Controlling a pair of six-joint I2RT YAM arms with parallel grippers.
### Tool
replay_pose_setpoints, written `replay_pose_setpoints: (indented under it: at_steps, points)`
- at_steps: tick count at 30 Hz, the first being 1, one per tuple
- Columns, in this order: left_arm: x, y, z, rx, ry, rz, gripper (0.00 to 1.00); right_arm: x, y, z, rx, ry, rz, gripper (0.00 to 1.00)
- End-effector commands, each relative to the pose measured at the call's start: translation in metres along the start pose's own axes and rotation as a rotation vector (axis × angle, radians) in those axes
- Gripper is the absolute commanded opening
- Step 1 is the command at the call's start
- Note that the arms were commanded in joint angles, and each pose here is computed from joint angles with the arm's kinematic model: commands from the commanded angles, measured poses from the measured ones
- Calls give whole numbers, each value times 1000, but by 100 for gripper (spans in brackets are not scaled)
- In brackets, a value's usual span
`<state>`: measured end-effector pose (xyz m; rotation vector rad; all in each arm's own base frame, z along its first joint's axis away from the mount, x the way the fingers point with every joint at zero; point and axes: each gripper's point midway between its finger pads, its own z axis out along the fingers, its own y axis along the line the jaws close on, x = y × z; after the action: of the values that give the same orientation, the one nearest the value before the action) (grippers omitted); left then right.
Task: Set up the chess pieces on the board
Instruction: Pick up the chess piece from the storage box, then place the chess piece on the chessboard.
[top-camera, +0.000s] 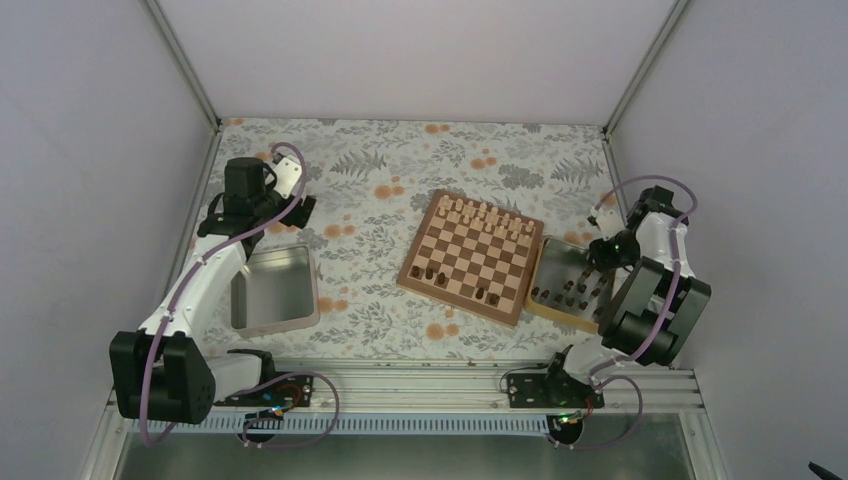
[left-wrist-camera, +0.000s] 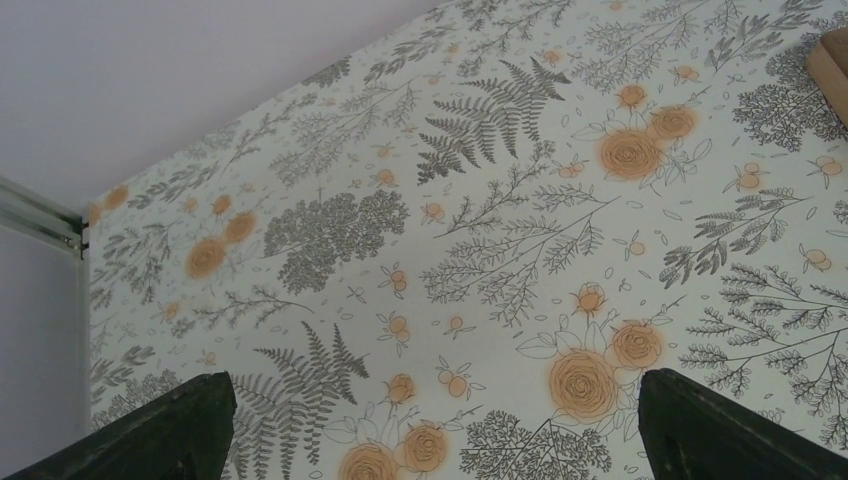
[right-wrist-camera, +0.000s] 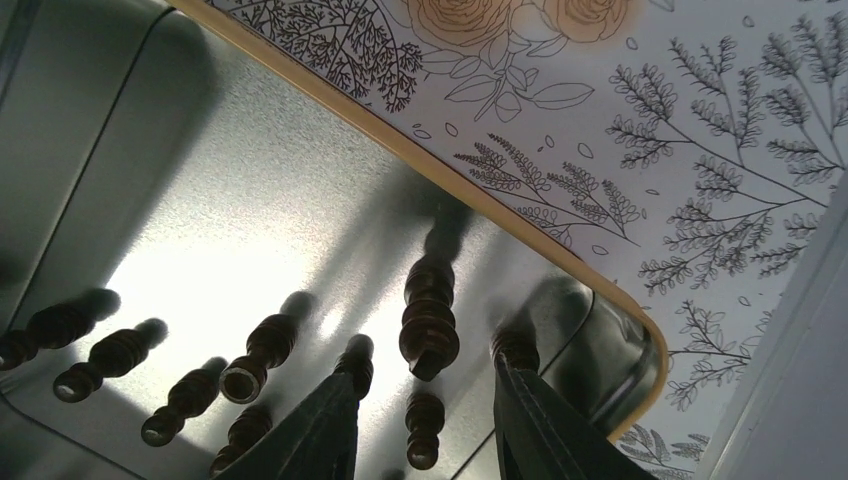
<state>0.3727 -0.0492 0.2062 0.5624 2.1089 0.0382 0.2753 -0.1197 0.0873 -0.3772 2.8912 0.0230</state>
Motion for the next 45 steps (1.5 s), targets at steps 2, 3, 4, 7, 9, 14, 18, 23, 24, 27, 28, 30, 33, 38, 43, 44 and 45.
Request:
replay_pose_setpoints:
  at_steps: [2,3,4,7,9,14,18,23,24,27,28,30,33,38,43,44,45]
  points:
    - [-11,1,-4,1,-27,10,100,1,-2,8,-10,9,12,36]
    - [-11,1,-3,3,-26,10,100,1,0,10,-17,12,11,36]
    - [-10,0,-3,5,-25,10,100,1,0,12,-18,16,10,36]
    - [-11,0,-4,10,-29,10,100,3,1,18,-22,28,9,36]
    - [-11,-1,-4,12,-31,8,100,2,1,19,-21,25,5,36]
    - [-12,-2,-5,20,-34,7,100,2,0,24,-20,30,4,36]
    - [-12,-4,-4,32,-36,9,100,0,-2,27,-16,28,2,36]
    - [-12,-4,-4,33,-36,7,100,0,-2,32,-25,36,3,33]
    - [-12,-4,-4,32,-37,7,100,1,-2,34,-28,38,2,31]
    - [-11,-4,-4,33,-33,6,100,1,-2,35,-31,42,4,24]
    - [-12,-4,-4,33,-34,6,100,0,-2,34,-30,38,3,22]
    - [-12,-4,-4,32,-34,6,100,-2,-2,31,-24,28,-3,18]
    - [-12,-3,-5,28,-37,5,100,-6,-1,24,-16,13,-12,16]
    - [-14,-3,-7,27,-43,5,100,-16,1,5,-8,-23,-28,14]
    - [-14,-3,-7,24,-46,5,100,-22,6,-9,6,-35,-55,14]
    - [-14,-3,-8,23,-47,5,100,-23,7,-12,7,-38,-60,14]
    - [-14,-3,-7,24,-46,5,100,-24,8,-15,9,-43,-66,14]
